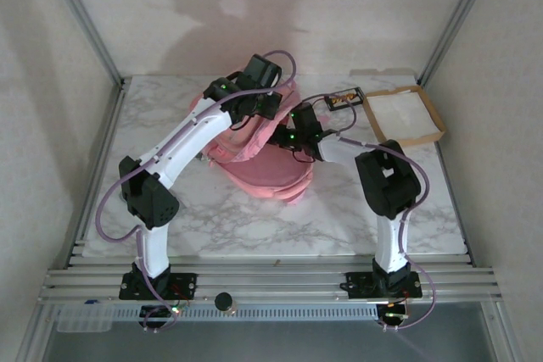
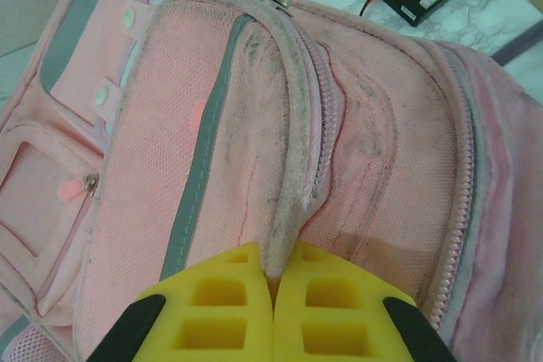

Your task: Pack books, pencil case, and school supplies into a backpack

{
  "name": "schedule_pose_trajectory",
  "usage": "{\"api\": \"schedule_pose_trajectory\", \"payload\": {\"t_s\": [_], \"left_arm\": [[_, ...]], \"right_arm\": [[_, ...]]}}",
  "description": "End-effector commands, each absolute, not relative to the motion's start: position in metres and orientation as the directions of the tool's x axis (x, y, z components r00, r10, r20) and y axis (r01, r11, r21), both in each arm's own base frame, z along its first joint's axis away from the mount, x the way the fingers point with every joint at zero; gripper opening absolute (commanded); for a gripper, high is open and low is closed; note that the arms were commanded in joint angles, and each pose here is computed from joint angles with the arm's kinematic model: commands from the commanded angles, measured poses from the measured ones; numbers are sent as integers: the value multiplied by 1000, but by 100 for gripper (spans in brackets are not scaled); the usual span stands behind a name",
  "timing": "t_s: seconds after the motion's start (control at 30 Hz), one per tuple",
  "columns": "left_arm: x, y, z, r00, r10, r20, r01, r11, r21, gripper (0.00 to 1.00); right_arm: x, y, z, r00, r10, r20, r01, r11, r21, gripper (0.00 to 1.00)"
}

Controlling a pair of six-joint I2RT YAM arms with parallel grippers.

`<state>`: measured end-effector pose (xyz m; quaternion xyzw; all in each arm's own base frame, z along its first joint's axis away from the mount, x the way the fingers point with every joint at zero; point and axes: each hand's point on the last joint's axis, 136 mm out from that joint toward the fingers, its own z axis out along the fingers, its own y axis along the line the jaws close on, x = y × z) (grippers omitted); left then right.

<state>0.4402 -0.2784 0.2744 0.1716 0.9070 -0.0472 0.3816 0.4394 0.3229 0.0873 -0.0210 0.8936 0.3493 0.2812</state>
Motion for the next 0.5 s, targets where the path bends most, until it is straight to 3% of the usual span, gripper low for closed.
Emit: {"api": "schedule_pose_trajectory", "payload": {"t_s": [0.0, 0.2, 0.37, 0.47], "left_arm": [[453, -295, 314, -573, 152, -805, 317, 947, -47, 0], [465, -308, 304, -596, 33, -802, 263, 952, -156, 0], [474, -338, 278, -634, -22, -773, 237, 946, -222, 0], [474, -369, 261, -661, -41, -749, 246, 932, -268, 0]], "right_arm": [[458, 324, 121, -772, 148, -617, -345, 718, 604, 61], [414, 265, 132, -789, 136, -600, -332, 727, 601, 70], [376, 217, 140, -800, 150, -581, -308, 728, 612, 68], [374, 178, 154, -769, 206, -604, -212, 810, 547, 63]]}}
